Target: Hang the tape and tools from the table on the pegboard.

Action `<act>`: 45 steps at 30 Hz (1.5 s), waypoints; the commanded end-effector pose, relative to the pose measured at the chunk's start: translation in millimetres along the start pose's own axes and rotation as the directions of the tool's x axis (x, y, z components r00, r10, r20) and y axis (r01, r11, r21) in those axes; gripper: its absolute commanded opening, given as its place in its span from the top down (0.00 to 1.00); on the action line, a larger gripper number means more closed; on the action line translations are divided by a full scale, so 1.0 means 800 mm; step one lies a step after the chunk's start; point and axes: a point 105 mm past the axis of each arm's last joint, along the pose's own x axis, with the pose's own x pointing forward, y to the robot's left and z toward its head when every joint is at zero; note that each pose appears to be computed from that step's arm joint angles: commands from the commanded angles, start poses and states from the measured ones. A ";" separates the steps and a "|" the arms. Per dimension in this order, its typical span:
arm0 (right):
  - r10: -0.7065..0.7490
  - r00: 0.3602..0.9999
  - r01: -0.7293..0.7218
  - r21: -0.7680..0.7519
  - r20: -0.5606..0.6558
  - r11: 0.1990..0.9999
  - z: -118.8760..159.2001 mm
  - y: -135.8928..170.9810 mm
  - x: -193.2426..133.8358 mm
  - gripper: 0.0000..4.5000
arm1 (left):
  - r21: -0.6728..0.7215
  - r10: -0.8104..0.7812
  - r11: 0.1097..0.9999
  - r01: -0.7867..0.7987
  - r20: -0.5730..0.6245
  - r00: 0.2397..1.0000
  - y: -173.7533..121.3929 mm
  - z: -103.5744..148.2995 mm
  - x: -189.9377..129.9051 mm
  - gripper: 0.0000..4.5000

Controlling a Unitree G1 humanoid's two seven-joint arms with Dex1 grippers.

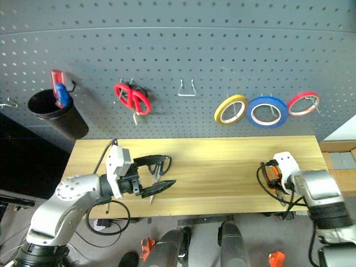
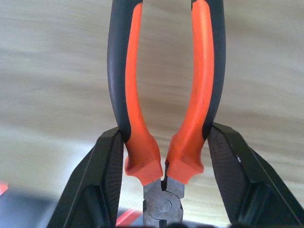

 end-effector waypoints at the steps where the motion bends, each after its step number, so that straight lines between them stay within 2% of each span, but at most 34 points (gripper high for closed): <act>1: 0.460 0.828 -0.352 -0.342 0.321 0.871 0.077 0.099 -0.095 0.52 | 0.023 0.013 1.000 -0.014 0.039 0.999 0.005 0.012 -0.003 0.00; 5: 0.574 0.659 -0.386 -0.436 0.486 0.813 0.122 0.130 -0.133 0.53 | 0.019 0.058 0.998 -0.060 0.102 0.993 0.016 0.024 -0.004 0.00; 7: 0.623 0.516 -0.358 -0.512 0.588 0.781 0.166 0.152 -0.156 0.53 | -0.002 0.109 0.994 -0.111 0.194 0.975 0.025 0.042 -0.005 0.00; 9: 0.642 0.401 -0.338 -0.545 0.654 0.767 0.205 0.168 -0.171 0.53 | -0.033 0.165 0.986 -0.162 0.289 0.943 0.033 0.060 -0.006 0.00; 11: 0.639 0.339 -0.272 -0.579 0.690 0.769 0.244 0.187 -0.174 0.53 | -0.049 0.214 0.976 -0.211 0.369 0.905 0.038 0.077 -0.012 0.00; 14: 0.576 0.242 -0.206 -0.539 0.781 0.817 0.293 0.193 -0.178 0.53 | -0.029 0.296 0.950 -0.312 0.405 0.865 0.045 0.076 -0.019 0.00; 18: 0.583 0.196 -0.104 -0.575 0.788 0.812 0.311 0.205 -0.173 0.53 | -0.019 0.412 0.889 -0.458 0.469 0.781 0.051 0.076 -0.026 0.00; 21: 0.583 0.132 -0.064 -0.580 0.802 0.812 0.328 0.218 -0.181 0.53 | 0.003 0.457 0.845 -0.534 0.513 0.727 0.041 0.077 -0.030 0.00; 24: 0.561 0.103 -0.009 -0.564 0.821 0.826 0.343 0.225 -0.179 0.53 | 0.017 0.473 0.820 -0.572 0.542 0.695 0.035 0.082 -0.029 0.00; 31: 0.534 0.082 0.081 -0.540 0.841 0.838 0.358 0.235 -0.163 0.53 | 0.056 0.456 0.815 -0.576 0.553 0.698 0.021 0.085 -0.026 0.00; 34: 0.527 0.089 0.096 -0.534 0.845 0.840 0.358 0.236 -0.149 0.53 | 0.067 0.459 0.812 -0.580 0.540 0.705 0.022 0.082 -0.027 0.00; 38: 0.463 0.120 0.119 -0.476 0.878 0.871 0.358 0.218 -0.123 0.53 | 0.068 0.459 0.815 -0.575 0.529 0.714 0.022 0.080 -0.025 0.00; 45: 0.409 0.092 0.138 -0.418 0.908 0.898 0.357 0.217 -0.110 0.53 | 0.021 0.465 0.834 -0.552 0.510 0.723 0.019 0.074 -0.021 0.00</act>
